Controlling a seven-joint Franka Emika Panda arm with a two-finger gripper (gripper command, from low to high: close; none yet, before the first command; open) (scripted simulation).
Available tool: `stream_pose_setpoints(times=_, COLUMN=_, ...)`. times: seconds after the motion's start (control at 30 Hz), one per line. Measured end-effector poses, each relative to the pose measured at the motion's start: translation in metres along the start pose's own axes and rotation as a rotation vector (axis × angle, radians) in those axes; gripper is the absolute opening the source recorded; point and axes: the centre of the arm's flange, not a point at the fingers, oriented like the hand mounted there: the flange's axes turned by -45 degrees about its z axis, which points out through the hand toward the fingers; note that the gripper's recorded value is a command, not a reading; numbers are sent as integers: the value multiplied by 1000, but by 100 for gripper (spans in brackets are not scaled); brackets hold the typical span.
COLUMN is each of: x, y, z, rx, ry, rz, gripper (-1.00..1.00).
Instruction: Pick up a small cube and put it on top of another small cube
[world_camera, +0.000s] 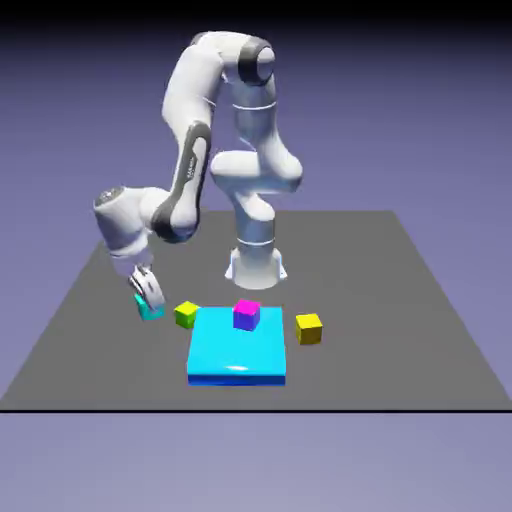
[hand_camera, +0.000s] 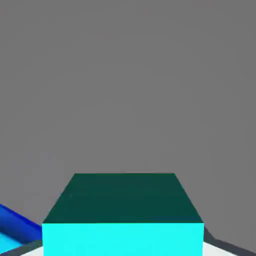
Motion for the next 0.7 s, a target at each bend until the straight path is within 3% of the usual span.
stream_pose_setpoints(times=0.37, x=-156, y=-103, z=-26, rx=-163, ry=41, rz=-476, gripper=-100)
stream_pose_setpoints(times=0.57, x=-149, y=-95, z=33, rx=-164, ry=41, rz=-476, gripper=-100)
stream_pose_setpoints(times=0.6, x=-148, y=-93, z=43, rx=-164, ry=41, rz=-476, gripper=100)
stream_pose_setpoints(times=0.7, x=-149, y=-96, z=31, rx=-165, ry=41, rz=-476, gripper=100)
